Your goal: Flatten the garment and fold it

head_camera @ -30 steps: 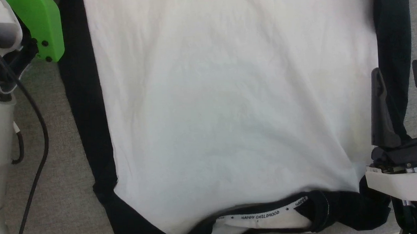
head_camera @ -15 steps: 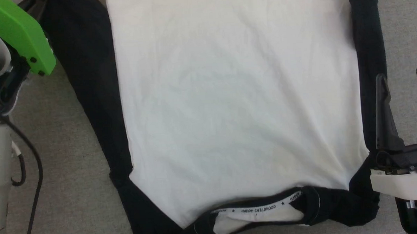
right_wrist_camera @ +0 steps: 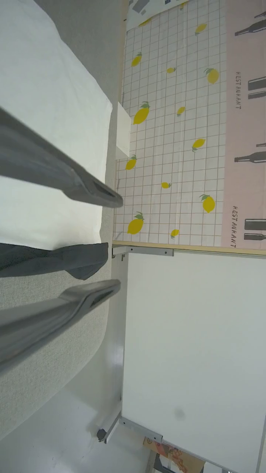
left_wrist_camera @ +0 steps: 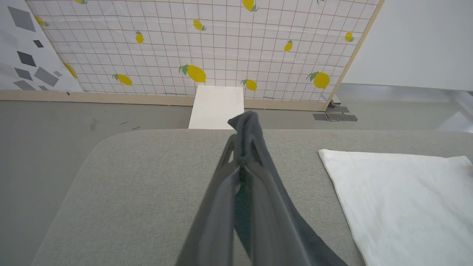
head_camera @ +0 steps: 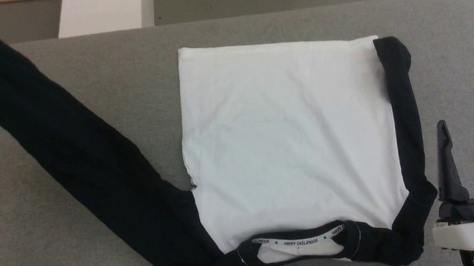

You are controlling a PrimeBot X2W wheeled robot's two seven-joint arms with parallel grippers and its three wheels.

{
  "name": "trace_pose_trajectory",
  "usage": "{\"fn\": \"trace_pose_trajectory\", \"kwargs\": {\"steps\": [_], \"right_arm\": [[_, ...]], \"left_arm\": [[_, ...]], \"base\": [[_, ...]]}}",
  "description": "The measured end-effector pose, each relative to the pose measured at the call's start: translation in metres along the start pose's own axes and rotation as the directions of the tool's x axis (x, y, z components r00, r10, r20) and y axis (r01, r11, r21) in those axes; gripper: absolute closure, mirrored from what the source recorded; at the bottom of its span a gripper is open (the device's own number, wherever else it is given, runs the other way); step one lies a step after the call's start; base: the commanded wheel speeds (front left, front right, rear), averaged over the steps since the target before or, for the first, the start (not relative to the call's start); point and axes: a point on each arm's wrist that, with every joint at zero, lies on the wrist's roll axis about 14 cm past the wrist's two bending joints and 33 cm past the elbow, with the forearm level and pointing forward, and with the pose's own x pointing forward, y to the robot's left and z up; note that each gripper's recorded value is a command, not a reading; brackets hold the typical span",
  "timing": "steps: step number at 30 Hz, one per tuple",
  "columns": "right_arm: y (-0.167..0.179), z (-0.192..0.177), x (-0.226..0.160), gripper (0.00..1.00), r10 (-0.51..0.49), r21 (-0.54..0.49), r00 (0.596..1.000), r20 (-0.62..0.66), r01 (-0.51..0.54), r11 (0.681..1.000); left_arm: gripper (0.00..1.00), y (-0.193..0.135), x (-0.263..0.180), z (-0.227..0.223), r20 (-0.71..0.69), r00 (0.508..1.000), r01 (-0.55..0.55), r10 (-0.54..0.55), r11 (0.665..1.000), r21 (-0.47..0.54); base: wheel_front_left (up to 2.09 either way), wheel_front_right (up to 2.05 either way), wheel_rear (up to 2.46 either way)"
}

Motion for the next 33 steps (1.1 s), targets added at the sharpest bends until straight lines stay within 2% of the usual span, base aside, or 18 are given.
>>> {"fn": "trace_pose_trajectory", "kwargs": {"steps": [5, 10, 16, 19, 25, 29, 33], "right_arm": [[0.003, 0.018, -0.011, 0.00, 0.010, 0.021, 0.999, 0.039, -0.011, 1.000], [0.002, 0.033, -0.020, 0.00, 0.009, 0.029, 0.997, 0.079, -0.011, 1.000], [0.003, 0.046, -0.027, 0.00, 0.016, 0.039, 0.994, 0.110, -0.020, 0.999], [0.001, 0.052, -0.029, 0.00, 0.011, 0.035, 0.992, 0.123, -0.015, 0.999], [-0.008, 0.059, -0.031, 0.00, -0.014, 0.019, 0.991, 0.136, 0.012, 1.000], [-0.020, 0.066, -0.032, 0.00, -0.050, -0.002, 0.987, 0.155, 0.051, 0.999], [-0.033, 0.074, -0.032, 0.00, -0.088, -0.025, 0.980, 0.179, 0.094, 0.995]], "left_arm": [[1.00, 0.031, -0.058, 0.005, 0.058, 0.993, -0.102, 0.105, 0.993, -0.057], [1.00, 0.046, -0.106, -0.004, 0.089, 0.982, -0.157, 0.169, 0.979, -0.130], [1.00, 0.057, -0.142, -0.008, 0.132, 0.964, -0.203, 0.229, 0.962, -0.183], [1.00, 0.053, -0.150, 0.000, 0.169, 0.960, -0.193, 0.225, 0.963, -0.189], [1.00, 0.013, -0.142, 0.014, 0.213, 0.972, -0.060, 0.102, 0.979, -0.194], [1.00, -0.043, -0.124, 0.031, 0.237, 0.969, 0.111, -0.067, 0.978, -0.176], [1.00, -0.116, -0.108, 0.038, 0.214, 0.940, 0.296, -0.264, 0.946, -0.130]], "base": [[0.00, 0.00, 0.00], [0.00, 0.00, 0.00], [0.00, 0.00, 0.00], [0.00, 0.00, 0.00], [0.00, 0.00, 0.00], [0.00, 0.00, 0.00], [0.00, 0.00, 0.00]]}}
